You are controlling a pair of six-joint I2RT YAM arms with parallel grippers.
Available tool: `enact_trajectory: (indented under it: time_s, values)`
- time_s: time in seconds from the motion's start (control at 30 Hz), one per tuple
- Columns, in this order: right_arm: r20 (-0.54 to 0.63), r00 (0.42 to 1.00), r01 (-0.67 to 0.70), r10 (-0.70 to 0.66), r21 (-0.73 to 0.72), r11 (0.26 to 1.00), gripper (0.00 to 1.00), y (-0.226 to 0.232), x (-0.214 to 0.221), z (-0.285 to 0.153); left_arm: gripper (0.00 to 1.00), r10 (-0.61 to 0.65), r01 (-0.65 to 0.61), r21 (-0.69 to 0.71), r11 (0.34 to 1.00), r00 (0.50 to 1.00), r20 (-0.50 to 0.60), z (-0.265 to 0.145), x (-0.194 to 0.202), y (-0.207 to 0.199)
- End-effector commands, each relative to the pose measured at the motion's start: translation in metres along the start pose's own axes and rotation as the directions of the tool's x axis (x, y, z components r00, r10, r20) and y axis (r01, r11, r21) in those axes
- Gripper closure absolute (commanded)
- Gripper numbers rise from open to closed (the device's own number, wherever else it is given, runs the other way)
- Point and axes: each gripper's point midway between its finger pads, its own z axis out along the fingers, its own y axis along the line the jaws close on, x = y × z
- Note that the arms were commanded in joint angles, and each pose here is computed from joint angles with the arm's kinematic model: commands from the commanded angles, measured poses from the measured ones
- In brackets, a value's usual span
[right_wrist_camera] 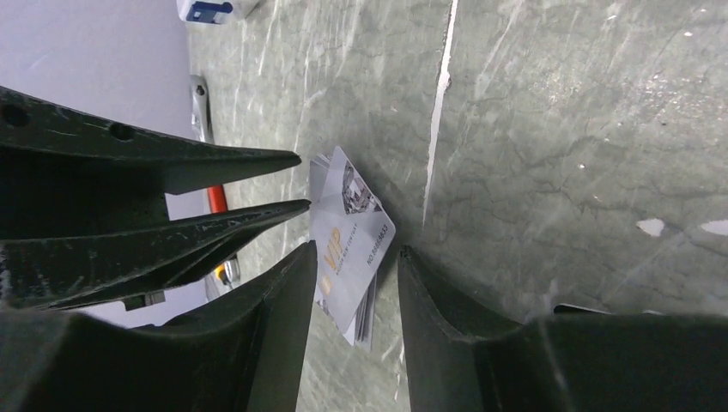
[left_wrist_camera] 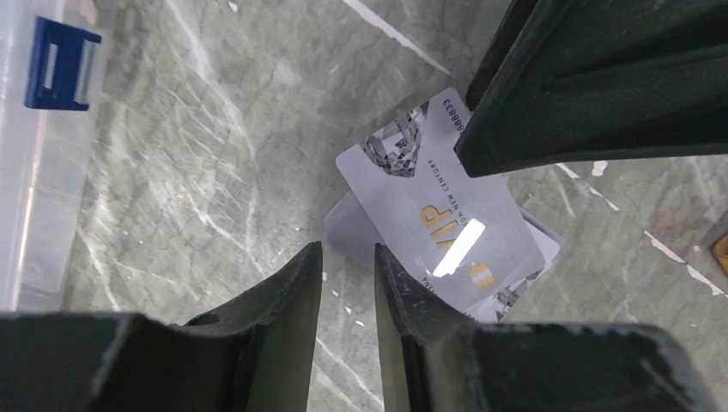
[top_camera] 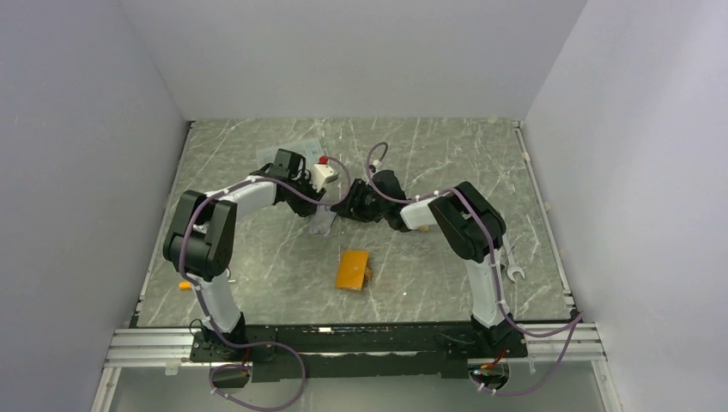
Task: Put the credit cards into the card holder
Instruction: Pick up the credit card from the center of the board.
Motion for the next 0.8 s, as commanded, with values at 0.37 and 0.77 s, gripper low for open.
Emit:
enact_trajectory:
  time_s: [0.37,0.77]
  values:
    - [-0.016,0.997,-0.079,0.080,0.038,0.996,0.70,-0.033,0.021,0.012,0.66,0.044,-0.043,0.012,0.999,0.993,-0.108,0.012,-0.001,-0.001]
    - [-0.001,0.997,-0.079,0.079,0.013,0.997,0.88,-0.029,0.022,0.008,0.68,0.069,-0.069,0.006,0.998,0.987,-0.145,0.017,0.001,-0.003]
